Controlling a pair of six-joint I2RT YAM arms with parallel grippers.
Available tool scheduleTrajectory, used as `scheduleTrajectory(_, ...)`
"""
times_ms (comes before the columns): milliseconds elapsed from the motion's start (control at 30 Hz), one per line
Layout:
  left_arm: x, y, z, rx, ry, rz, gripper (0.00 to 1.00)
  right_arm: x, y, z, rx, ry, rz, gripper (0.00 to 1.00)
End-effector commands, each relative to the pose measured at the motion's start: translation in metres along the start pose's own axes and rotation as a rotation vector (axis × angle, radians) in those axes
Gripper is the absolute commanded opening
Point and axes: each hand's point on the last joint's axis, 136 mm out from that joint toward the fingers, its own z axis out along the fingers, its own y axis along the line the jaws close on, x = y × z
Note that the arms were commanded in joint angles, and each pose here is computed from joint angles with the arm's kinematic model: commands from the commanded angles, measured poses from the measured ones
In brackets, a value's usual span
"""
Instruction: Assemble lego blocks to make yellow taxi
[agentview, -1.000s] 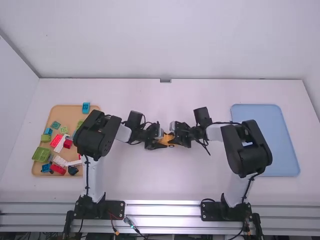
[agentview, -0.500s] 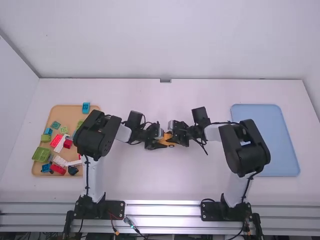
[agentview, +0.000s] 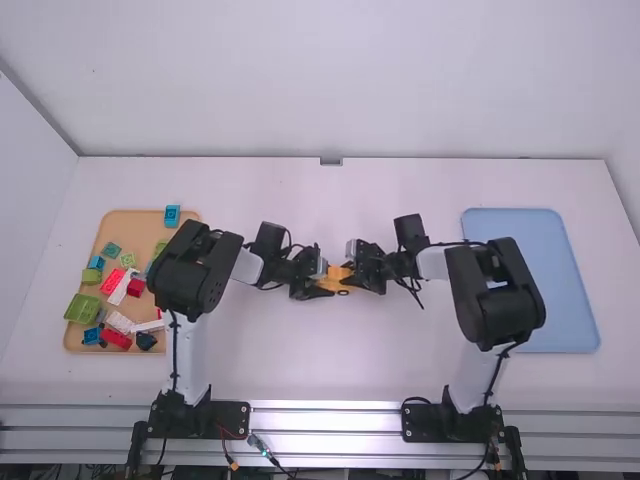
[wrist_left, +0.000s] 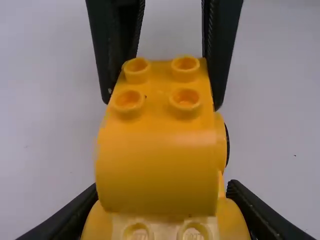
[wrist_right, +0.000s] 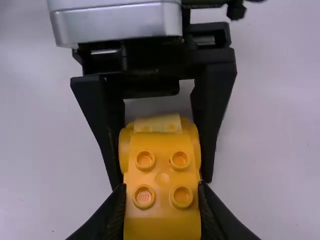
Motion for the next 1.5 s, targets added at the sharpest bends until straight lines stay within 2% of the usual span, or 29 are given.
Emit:
scheduleTrajectory(0,0.004,-0.004,0.003,0.014,0.003,-0.026,0.47,0.005,0.01,0.008,-0.038,0.001,0.003,0.0)
scheduleTrajectory(133,0.004,-0.005,0.003,0.015,0.002,-0.026,0.47,0.001,0.009,0.013,-0.032,0.003,0.001,0.0)
scheduleTrajectory(300,0.004,-0.004,0.003,0.014,0.002,-0.027,0.46,0.01,0.006,0.018,-0.007,0.071,0.031,0.0)
scheduleTrajectory(733,0.004,-0.004,0.003,0.013,0.003,-0.026,0.45,0.028,0.021,0.021,-0.017,0.121,0.068,0.0)
scheduleTrajectory(1033,0.003,-0.003,0.003,0.009,-0.003,-0.019,0.44,0.042,0.033,0.024,-0.024,0.167,0.032,0.0)
scheduleTrajectory(1367,0.002,-0.002,0.003,0.006,-0.006,-0.028,0.44,0.048,0.021,0.023,0.072,0.166,0.106,0.0)
scheduleTrajectory(1467,0.002,-0.002,0.003,0.008,-0.005,-0.027,0.44,0.054,0.015,0.022,0.113,0.208,0.146,0.0)
